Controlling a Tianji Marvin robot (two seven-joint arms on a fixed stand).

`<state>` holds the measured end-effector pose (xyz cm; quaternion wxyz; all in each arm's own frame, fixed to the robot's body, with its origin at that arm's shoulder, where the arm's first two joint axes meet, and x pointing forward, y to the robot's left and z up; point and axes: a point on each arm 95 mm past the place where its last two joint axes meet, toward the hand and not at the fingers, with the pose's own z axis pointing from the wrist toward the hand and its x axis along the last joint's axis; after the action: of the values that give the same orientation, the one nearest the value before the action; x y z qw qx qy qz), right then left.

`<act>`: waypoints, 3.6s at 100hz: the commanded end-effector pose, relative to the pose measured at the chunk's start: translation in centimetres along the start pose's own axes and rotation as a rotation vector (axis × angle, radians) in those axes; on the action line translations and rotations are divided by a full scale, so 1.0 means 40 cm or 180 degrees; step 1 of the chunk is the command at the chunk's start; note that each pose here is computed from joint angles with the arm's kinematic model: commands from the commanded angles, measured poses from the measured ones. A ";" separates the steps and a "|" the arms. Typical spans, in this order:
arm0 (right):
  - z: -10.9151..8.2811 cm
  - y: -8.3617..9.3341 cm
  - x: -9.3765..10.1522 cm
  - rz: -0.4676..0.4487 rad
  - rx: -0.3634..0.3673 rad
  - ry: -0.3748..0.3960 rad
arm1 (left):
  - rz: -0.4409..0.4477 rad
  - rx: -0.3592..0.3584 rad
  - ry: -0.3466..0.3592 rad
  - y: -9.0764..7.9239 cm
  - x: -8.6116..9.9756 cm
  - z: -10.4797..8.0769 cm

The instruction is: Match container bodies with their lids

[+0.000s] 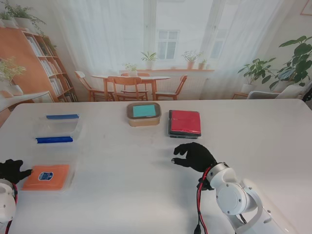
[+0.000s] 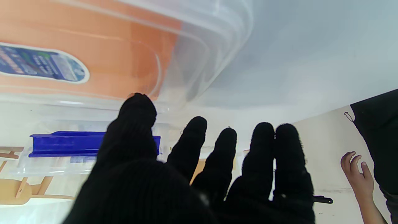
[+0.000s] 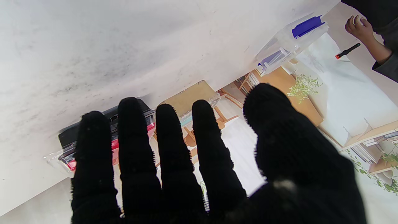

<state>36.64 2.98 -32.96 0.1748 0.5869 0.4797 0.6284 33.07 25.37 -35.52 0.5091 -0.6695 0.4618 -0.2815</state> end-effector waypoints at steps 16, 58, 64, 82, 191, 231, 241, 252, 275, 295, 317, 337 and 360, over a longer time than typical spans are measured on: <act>0.002 -0.007 0.000 0.0027 0.0052 0.0001 | 0.0011 -0.0086 -0.0091 0.036 0.004 -0.010; 0.004 -0.008 -0.001 0.0059 0.0045 0.0018 | -0.0138 -0.0256 -0.0256 0.081 0.025 -0.029; 0.003 -0.008 -0.001 0.0066 0.0043 0.0020 | -0.0175 -0.0283 -0.0269 0.088 0.030 -0.032; 0.001 -0.006 -0.003 0.0067 0.0027 0.0026 | -0.0266 -0.0354 -0.0286 0.104 0.045 -0.044; -0.014 -0.002 -0.012 0.0104 -0.0028 0.0005 | -0.0557 -0.0674 0.0392 0.124 0.220 -0.113; -0.022 0.001 -0.017 0.0101 -0.0064 -0.0016 | -0.0680 -0.0781 0.0657 0.123 0.269 -0.161; -0.024 0.001 -0.017 0.0108 -0.0068 -0.0019 | -0.0725 -0.0800 0.0711 0.126 0.279 -0.178; -0.026 0.001 -0.018 0.0117 -0.0077 -0.0021 | -0.0747 -0.0825 0.0758 0.127 0.288 -0.197; -0.031 0.001 -0.020 0.0134 -0.0095 -0.0022 | -0.0745 -0.0853 0.0772 0.133 0.303 -0.239; -0.033 0.000 -0.021 0.0149 -0.0097 -0.0011 | -0.0723 -0.0840 0.0671 0.126 0.298 -0.272; -0.033 -0.001 -0.022 0.0173 -0.0094 0.0010 | -0.0776 -0.0864 0.0627 0.126 0.295 -0.294; -0.033 -0.001 -0.023 0.0189 -0.0091 0.0026 | -0.0847 -0.0905 0.0676 0.128 0.303 -0.305; -0.033 0.001 -0.025 0.0189 -0.0099 0.0024 | -0.0901 -0.0980 0.0818 0.117 0.327 -0.313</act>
<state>35.78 1.59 -33.13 0.1688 0.5932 0.4507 0.6453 27.71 8.77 -35.11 0.3307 -0.7368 0.4509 -0.3800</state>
